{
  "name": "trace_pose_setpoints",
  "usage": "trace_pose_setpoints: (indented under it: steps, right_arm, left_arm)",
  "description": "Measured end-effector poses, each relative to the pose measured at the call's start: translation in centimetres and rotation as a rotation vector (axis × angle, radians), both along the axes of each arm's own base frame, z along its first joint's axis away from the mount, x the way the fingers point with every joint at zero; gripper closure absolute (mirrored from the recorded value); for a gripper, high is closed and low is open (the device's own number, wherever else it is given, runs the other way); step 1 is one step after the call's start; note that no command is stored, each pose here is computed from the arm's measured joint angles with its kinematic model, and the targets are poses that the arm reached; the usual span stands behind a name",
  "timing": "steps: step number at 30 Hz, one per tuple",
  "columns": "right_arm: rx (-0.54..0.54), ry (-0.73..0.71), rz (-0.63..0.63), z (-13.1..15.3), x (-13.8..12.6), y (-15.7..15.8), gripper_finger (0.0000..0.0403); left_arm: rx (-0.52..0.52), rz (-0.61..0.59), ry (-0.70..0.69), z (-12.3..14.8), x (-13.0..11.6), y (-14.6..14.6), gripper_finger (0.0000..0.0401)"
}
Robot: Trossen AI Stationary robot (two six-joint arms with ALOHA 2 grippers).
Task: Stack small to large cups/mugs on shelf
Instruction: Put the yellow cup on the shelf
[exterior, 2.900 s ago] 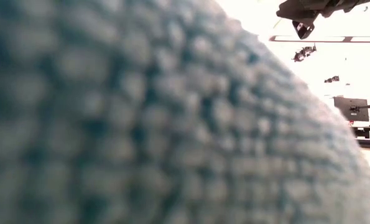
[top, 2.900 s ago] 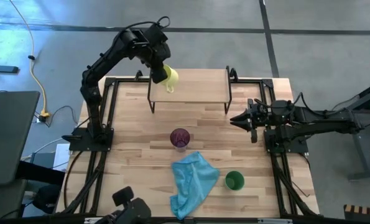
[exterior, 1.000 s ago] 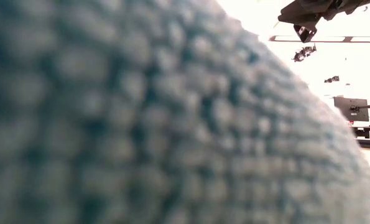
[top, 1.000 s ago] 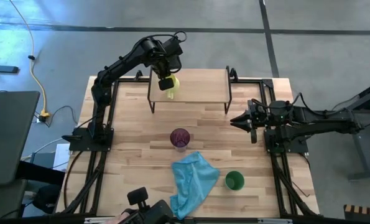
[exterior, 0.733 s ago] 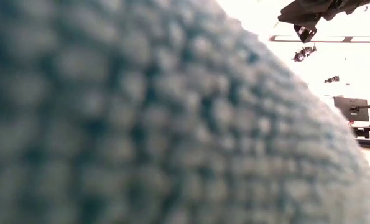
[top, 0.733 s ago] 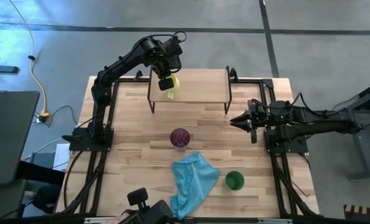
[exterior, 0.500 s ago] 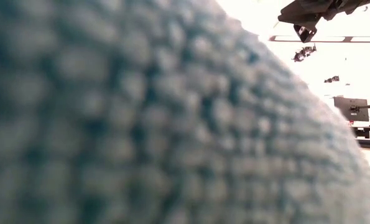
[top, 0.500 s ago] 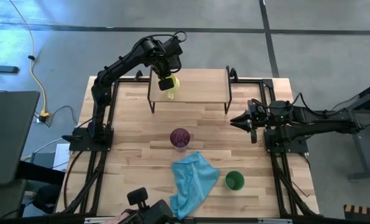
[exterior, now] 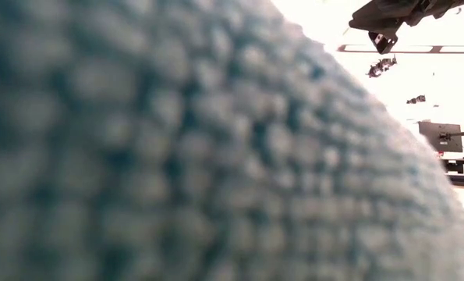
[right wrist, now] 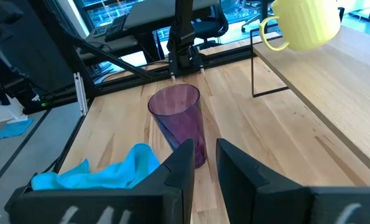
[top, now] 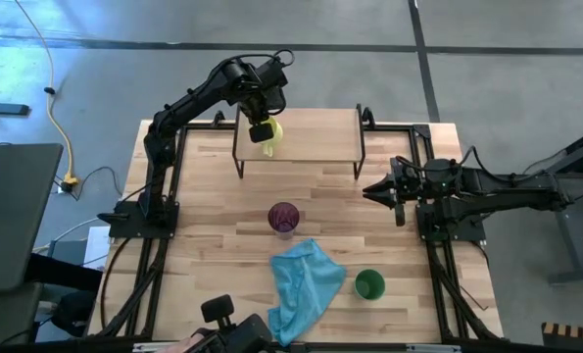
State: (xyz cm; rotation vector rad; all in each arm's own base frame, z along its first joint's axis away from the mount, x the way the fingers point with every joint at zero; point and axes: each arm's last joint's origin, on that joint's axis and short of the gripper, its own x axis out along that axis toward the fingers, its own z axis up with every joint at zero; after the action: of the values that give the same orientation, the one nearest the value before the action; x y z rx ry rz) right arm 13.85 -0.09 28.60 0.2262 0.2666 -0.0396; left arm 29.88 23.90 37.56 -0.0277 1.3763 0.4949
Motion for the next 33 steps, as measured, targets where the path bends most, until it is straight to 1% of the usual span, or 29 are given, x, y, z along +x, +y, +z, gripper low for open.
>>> trace_pose_setpoints:
  steps: [10, 13, 24, 33]
  right_arm:
    - [0.009, 0.000, -0.003, 0.0, 0.0, 0.0, 0.0346]
    - [0.018, 0.000, -0.005, 0.0, 0.0, 0.0, 0.0346]
    - [0.018, 0.000, -0.005, 0.0, 0.0, 0.0, 0.0346]
    - [0.021, -0.001, -0.006, 0.0, 0.0, 0.0, 0.0346]
  left_arm:
    - [0.005, 0.003, 0.003, 0.0, 0.0, 0.0, 0.0401]
    - [0.021, -0.007, 0.019, 0.1, -0.1, 0.1, 0.0401]
    - [0.013, 0.036, 0.014, 0.1, -1.2, 1.4, 0.0401]
    - [-0.023, 0.024, 0.037, -1.4, -0.6, 2.2, 0.0401]
